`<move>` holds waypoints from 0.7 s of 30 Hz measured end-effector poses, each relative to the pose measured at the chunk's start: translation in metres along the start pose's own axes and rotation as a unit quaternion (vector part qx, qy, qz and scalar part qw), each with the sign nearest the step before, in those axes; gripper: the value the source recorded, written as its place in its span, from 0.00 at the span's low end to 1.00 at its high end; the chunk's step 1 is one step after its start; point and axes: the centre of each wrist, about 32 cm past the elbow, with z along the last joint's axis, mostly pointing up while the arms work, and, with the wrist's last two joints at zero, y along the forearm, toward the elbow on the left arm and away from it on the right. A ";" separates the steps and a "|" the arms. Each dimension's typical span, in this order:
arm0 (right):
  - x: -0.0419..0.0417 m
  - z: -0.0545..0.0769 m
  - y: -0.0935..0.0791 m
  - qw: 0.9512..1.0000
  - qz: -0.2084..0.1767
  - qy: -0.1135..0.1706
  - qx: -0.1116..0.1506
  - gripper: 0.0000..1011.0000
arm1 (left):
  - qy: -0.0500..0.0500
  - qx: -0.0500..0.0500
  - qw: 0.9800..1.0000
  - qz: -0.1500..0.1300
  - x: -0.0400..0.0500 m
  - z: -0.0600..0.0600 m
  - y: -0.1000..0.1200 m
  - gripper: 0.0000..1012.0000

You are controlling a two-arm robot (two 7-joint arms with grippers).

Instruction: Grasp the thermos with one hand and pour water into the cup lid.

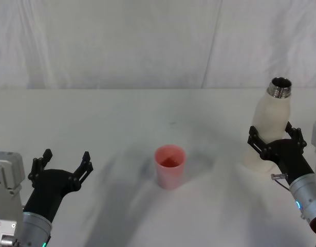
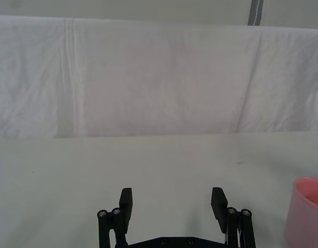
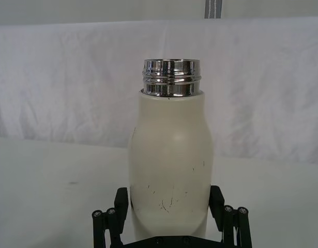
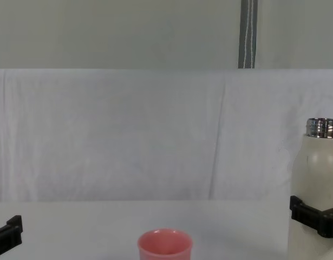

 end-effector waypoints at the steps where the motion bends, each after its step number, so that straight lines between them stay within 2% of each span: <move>1: -0.0003 0.000 -0.001 1.000 0.000 0.000 0.000 0.99 | 0.000 0.000 1.000 0.000 0.0000 0.000 0.000 0.99; 21: -0.0089 0.002 -0.022 1.000 -0.007 -0.004 0.002 0.99 | 0.000 0.000 1.000 0.000 0.0000 0.000 0.000 0.99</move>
